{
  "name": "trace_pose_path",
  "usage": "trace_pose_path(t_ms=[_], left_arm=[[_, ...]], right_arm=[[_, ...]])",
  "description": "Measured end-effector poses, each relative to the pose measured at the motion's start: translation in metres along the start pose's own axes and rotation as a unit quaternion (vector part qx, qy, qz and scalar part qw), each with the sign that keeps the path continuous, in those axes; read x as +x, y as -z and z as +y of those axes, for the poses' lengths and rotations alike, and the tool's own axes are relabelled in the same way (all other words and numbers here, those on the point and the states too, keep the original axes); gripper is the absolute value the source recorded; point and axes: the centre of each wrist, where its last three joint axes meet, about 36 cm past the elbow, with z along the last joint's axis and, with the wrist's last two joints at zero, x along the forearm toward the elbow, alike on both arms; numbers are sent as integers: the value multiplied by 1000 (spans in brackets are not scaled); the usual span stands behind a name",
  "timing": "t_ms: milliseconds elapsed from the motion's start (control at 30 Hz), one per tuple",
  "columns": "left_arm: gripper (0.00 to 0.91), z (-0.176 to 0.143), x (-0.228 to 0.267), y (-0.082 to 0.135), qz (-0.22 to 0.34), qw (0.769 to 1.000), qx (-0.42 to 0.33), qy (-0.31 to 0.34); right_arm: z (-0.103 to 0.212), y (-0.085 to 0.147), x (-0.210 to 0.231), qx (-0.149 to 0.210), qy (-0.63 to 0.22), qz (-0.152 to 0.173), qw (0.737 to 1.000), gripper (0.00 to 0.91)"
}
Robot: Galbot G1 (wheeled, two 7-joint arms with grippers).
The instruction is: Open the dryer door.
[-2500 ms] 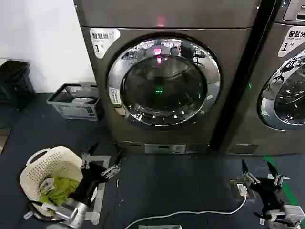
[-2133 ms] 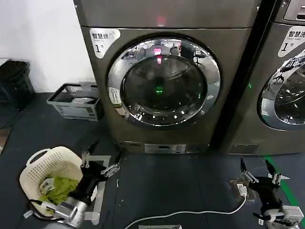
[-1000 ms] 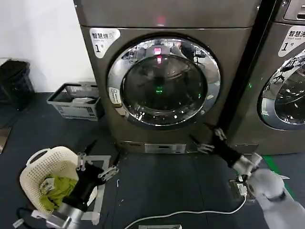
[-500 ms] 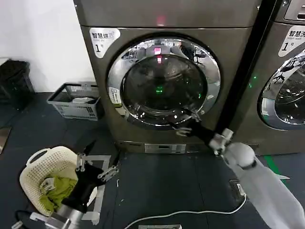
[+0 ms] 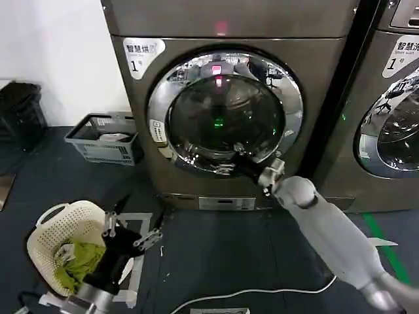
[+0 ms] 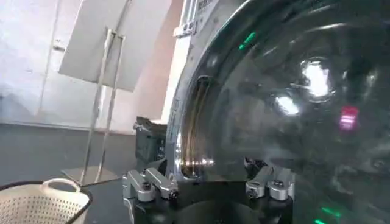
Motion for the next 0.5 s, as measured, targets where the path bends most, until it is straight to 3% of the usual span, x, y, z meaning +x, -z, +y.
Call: trace_pose_path(t_ms=[500], left_arm=[[907,2,-1,0,-3,1000,-1,7]], right_arm=[[4,8,-70,1,27,-8,1000,907]])
